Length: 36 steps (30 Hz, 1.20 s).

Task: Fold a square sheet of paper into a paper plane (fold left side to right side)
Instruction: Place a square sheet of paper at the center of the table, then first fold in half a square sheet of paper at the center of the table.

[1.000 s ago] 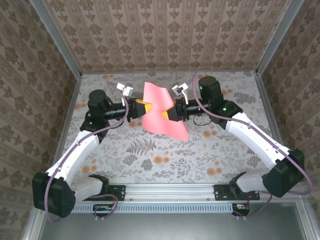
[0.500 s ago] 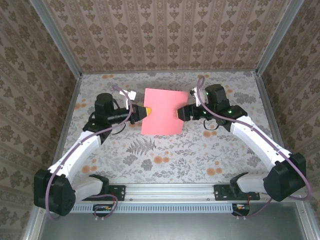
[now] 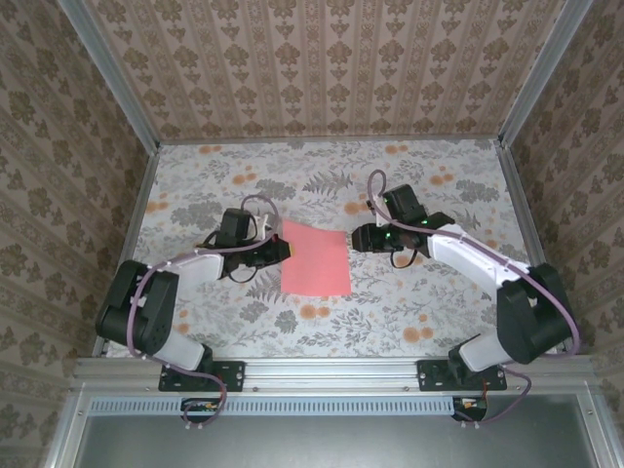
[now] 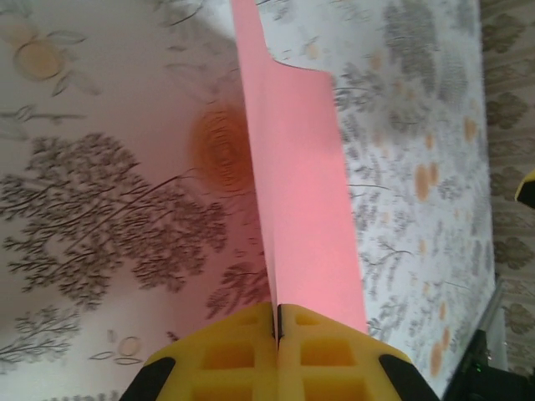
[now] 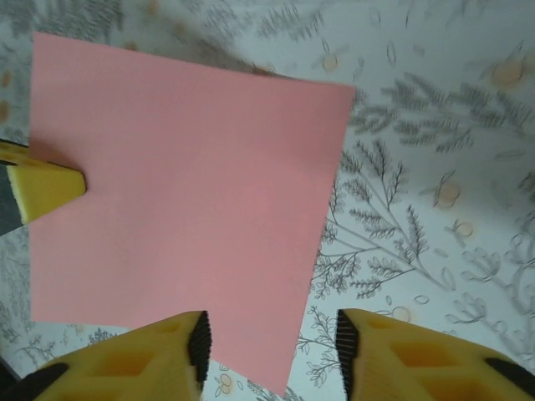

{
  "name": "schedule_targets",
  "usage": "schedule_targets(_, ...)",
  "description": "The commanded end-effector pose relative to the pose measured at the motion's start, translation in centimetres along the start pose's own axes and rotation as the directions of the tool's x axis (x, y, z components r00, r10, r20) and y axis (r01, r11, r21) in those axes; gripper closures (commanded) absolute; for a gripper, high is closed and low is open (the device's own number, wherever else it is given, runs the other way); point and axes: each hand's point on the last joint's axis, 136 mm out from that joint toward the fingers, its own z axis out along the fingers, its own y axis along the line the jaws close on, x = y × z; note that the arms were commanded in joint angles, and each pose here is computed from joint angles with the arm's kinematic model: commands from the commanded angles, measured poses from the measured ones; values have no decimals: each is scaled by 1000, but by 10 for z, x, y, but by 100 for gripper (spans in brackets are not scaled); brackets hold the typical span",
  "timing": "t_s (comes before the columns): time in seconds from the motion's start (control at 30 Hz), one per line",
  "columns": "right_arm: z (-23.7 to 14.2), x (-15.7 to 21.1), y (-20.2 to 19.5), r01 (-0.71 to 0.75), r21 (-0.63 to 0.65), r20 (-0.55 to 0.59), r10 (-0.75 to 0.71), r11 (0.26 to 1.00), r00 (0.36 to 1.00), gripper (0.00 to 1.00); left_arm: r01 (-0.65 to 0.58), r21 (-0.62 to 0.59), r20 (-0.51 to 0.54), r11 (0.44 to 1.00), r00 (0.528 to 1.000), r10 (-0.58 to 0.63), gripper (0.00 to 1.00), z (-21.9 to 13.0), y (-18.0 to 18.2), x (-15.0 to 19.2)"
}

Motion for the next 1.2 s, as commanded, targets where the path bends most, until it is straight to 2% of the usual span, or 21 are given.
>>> schedule_targets(0.0,23,3,8,-64,-48,-22,63,997,998,65,23,-56,-3,998,1000,-24,99,6,10,-3)
schedule_targets(0.1,42,5,9,-97,-49,-44,95,994,995,73,20,-86,-25,996,999,-22,98,5,14,-1)
schedule_targets(0.2,59,7,8,-117,-41,-72,114,992,991,76,14,-92,-29,996,999,-16,97,3,13,-2)
schedule_targets(0.47,91,24,-3,-113,45,-162,119,993,979,78,15,-72,-32,997,999,-17,92,2,5,-5)
schedule_targets(0.53,95,30,-8,-115,66,-186,125,991,975,79,17,-57,-31,998,999,-19,87,2,0,-7)
schedule_targets(0.7,101,44,-18,-113,112,-228,136,987,964,79,10,9,-16,1000,1000,-9,65,1,-22,-17)
schedule_targets(0.77,103,48,-21,-113,122,-238,140,986,961,79,0,71,-27,997,1000,2,57,2,-40,-20)
schedule_targets(0.87,103,51,-23,-111,129,-244,140,985,960,79,-3,120,-33,993,999,7,48,8,-57,-24)
schedule_targets(1.0,102,49,-20,-108,117,-231,133,987,964,78,-10,170,-67,985,998,21,43,25,-77,-21)
schedule_targets(1.17,90,33,-10,-104,75,-169,116,992,979,77,-6,183,-105,983,994,26,41,47,-82,-20)
